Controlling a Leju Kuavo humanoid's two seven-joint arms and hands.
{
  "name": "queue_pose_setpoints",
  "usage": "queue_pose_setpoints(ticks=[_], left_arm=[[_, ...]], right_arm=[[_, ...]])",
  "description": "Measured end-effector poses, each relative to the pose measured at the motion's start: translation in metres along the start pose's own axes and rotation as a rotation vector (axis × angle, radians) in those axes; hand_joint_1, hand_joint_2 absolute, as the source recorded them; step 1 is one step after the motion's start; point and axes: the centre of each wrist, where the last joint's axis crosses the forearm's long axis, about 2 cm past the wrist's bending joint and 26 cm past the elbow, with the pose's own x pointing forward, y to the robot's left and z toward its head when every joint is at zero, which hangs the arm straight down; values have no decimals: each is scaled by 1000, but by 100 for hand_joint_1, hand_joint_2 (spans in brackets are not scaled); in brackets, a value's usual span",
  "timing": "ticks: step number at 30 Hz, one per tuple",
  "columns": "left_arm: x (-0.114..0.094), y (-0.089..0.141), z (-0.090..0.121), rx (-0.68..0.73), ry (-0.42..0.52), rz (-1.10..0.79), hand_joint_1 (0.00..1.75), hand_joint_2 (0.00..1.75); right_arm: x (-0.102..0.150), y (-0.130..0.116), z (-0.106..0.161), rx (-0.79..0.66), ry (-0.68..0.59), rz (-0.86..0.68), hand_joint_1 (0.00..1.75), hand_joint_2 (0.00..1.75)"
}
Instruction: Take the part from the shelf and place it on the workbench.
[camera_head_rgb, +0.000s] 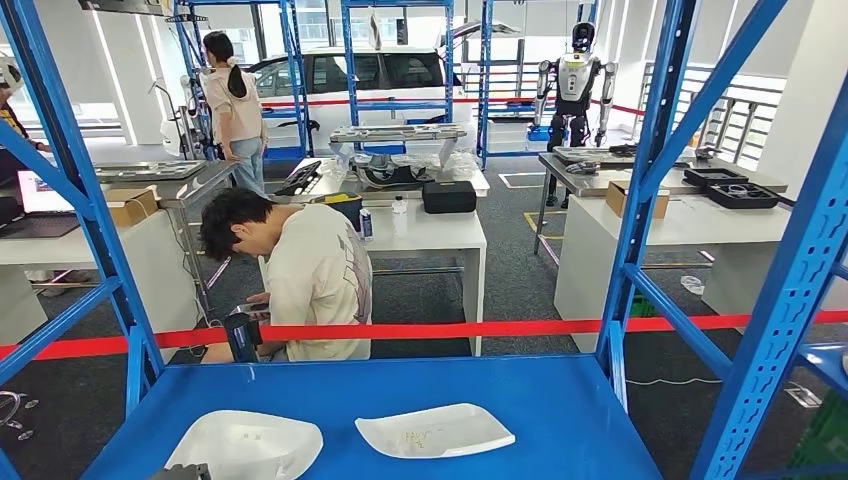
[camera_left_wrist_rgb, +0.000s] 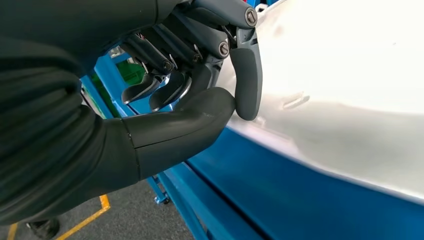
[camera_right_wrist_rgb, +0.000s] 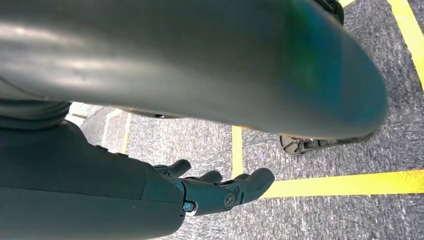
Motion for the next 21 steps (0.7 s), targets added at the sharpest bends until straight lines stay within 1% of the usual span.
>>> queue_pose_setpoints(ticks=[1,3,4,7,8,9,13,15,17,19,21], left_arm=[[0,-1,0,-1,0,0,87,175],[-1,-1,1,0,1,0,87,175],[-1,-1,1,2,2,0,70,175],[-1,-1,1,6,3,-2,4,175],[-1,-1,1,9,3,-3,0,175],[-1,-1,1,13,4,-6,0,175],[0,0,1,71,24,-49,0,0],[1,4,0,144,38,-80,0,0],[2,13,-2,232,41,-101,0,0],[3,28,-6,324,35,-124,0,0],[3,49,-11,403,30,-144,0,0]], right_arm=[[0,0,0,0,0,-1,0,0],[0,0,0,0,0,-2,0,0],[0,0,0,0,0,-3,0,0],[0,0,0,1,0,-4,0,0],[0,0,0,1,0,-4,0,0],[0,0,0,1,0,-5,0,0],[0,0,0,1,-1,-10,0,0],[0,0,0,1,-1,-13,0,0],[0,0,0,2,-1,-16,0,0],[0,0,0,2,-2,-17,0,0],[0,0,0,2,-7,-17,0,0]])
